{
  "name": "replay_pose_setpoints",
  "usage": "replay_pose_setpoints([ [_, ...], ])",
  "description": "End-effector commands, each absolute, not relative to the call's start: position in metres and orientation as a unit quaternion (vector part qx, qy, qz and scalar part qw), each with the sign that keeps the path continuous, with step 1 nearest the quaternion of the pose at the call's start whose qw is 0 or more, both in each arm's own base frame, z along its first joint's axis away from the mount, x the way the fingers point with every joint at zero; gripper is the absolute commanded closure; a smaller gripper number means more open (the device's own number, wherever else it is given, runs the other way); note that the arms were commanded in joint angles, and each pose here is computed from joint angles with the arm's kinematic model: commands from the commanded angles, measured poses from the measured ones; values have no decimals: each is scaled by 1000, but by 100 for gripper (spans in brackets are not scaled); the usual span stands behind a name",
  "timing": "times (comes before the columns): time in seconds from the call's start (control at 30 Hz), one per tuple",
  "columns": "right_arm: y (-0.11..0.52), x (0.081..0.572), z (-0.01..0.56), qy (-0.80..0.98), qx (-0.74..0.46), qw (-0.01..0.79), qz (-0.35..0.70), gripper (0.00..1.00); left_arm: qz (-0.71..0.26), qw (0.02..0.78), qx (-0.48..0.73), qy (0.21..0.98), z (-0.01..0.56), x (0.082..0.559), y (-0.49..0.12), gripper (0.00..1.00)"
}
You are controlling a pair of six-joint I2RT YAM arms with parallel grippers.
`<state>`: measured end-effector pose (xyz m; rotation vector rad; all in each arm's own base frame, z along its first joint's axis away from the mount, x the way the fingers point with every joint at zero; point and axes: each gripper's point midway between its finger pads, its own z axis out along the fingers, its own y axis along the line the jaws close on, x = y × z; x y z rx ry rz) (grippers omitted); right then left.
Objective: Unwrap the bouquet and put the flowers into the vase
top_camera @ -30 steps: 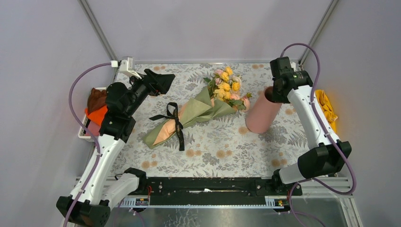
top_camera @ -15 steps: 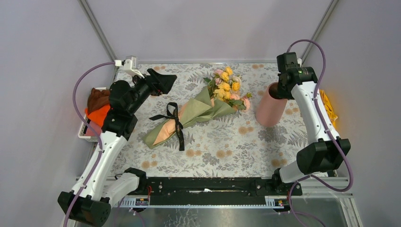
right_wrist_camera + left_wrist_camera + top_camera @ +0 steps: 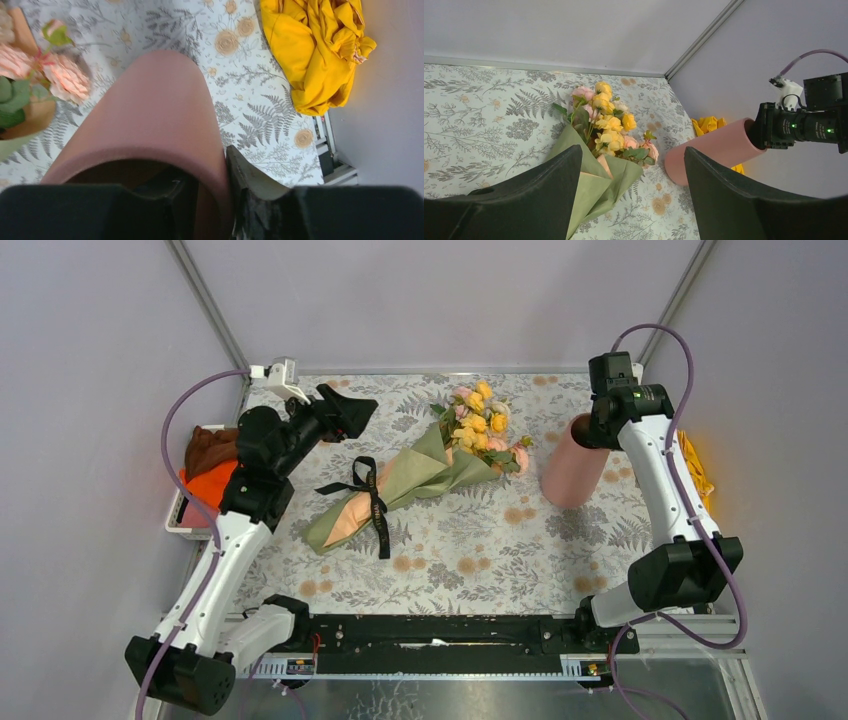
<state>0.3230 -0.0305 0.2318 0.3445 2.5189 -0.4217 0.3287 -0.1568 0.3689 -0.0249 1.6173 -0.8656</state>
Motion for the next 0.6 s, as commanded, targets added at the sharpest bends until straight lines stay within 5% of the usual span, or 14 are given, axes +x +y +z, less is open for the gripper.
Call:
replay_pose_setpoints([
  [0.0,-31,345,272,907,164,363,-136,64,-381,608,0,697,372,328,-161,19],
  [0.23,-34,351,284,903,176,370,-127,44,-385,596,4,704,364,332,-165,19],
  [0.57,-35,351,309,892,179,398,-118,39,-374,588,-7,717,351,340,-164,19],
])
